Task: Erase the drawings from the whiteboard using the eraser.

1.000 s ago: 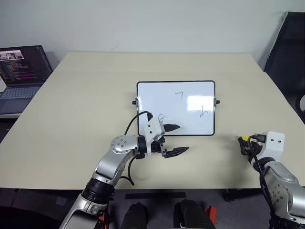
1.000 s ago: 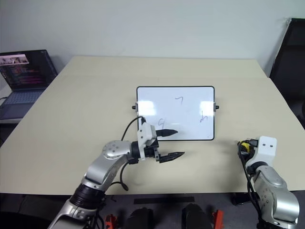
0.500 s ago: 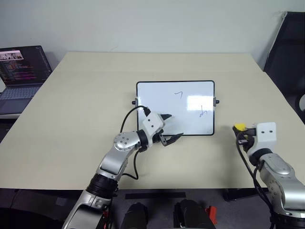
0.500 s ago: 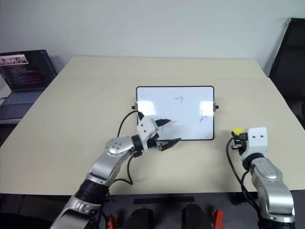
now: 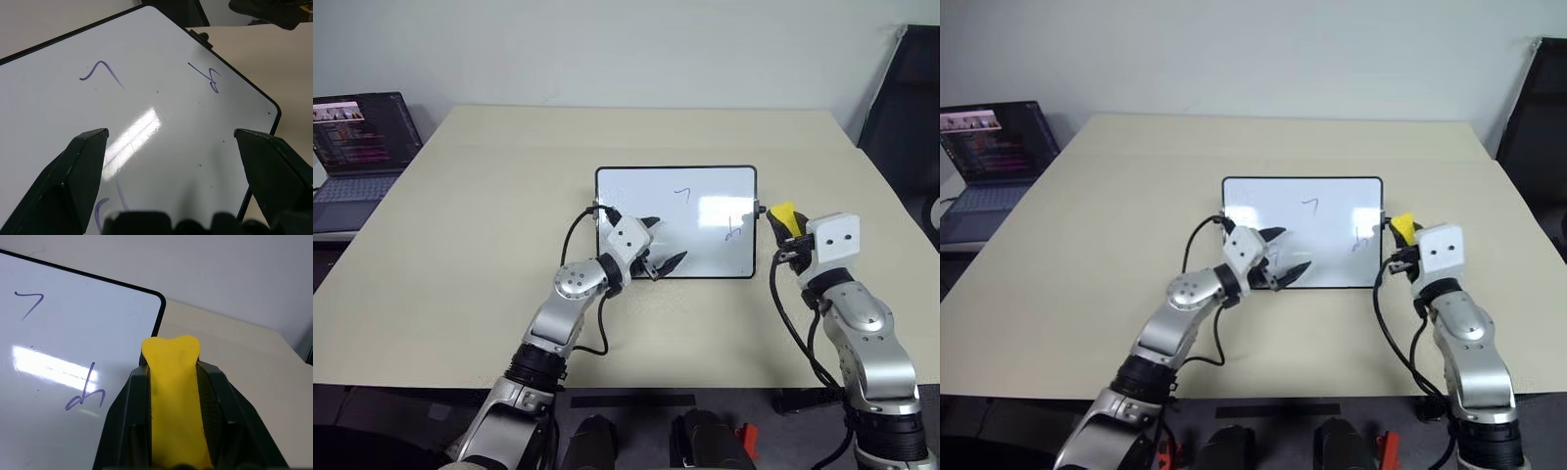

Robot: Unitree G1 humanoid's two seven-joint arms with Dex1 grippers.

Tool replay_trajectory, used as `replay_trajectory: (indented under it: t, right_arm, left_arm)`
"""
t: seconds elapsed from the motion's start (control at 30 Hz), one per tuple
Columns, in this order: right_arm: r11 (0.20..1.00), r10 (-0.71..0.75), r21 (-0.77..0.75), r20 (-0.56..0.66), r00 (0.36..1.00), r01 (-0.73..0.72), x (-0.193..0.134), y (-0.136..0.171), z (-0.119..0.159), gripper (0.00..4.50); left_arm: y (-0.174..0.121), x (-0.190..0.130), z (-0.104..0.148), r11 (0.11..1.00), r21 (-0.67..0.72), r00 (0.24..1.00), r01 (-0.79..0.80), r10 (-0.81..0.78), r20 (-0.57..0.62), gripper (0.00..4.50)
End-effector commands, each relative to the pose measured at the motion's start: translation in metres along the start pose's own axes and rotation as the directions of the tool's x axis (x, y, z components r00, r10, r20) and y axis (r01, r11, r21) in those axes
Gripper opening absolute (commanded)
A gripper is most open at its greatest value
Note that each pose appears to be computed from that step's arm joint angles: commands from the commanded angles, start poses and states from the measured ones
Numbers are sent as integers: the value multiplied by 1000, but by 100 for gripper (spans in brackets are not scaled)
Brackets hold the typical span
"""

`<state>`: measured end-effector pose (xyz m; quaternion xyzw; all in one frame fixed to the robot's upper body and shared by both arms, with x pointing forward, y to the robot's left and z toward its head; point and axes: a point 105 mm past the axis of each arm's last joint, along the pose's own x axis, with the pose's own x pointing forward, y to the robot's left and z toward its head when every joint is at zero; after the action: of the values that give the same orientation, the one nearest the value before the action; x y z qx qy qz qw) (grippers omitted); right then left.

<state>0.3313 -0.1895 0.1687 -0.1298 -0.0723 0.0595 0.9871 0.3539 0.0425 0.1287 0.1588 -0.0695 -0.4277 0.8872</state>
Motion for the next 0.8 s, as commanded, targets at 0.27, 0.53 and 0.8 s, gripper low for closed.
replay_trajectory:
  t: [0.27, 0.53, 0.8]
  right_arm:
    - [995, 93, 36, 103, 990, -97, 25, 41, 26, 96]
    - [997, 72, 35, 31, 997, -73, 40, 43, 15, 96]
    - [998, 66, -10, -142, 988, -69, 24, 32, -19, 96]
  left_arm:
    - [7, 7, 14, 998, 58, 999, 3, -5, 45, 450]
    - [5, 6, 14, 997, 73, 999, 17, -20, 45, 450]
    - [0, 6, 20, 997, 67, 997, 28, -33, 74, 450]
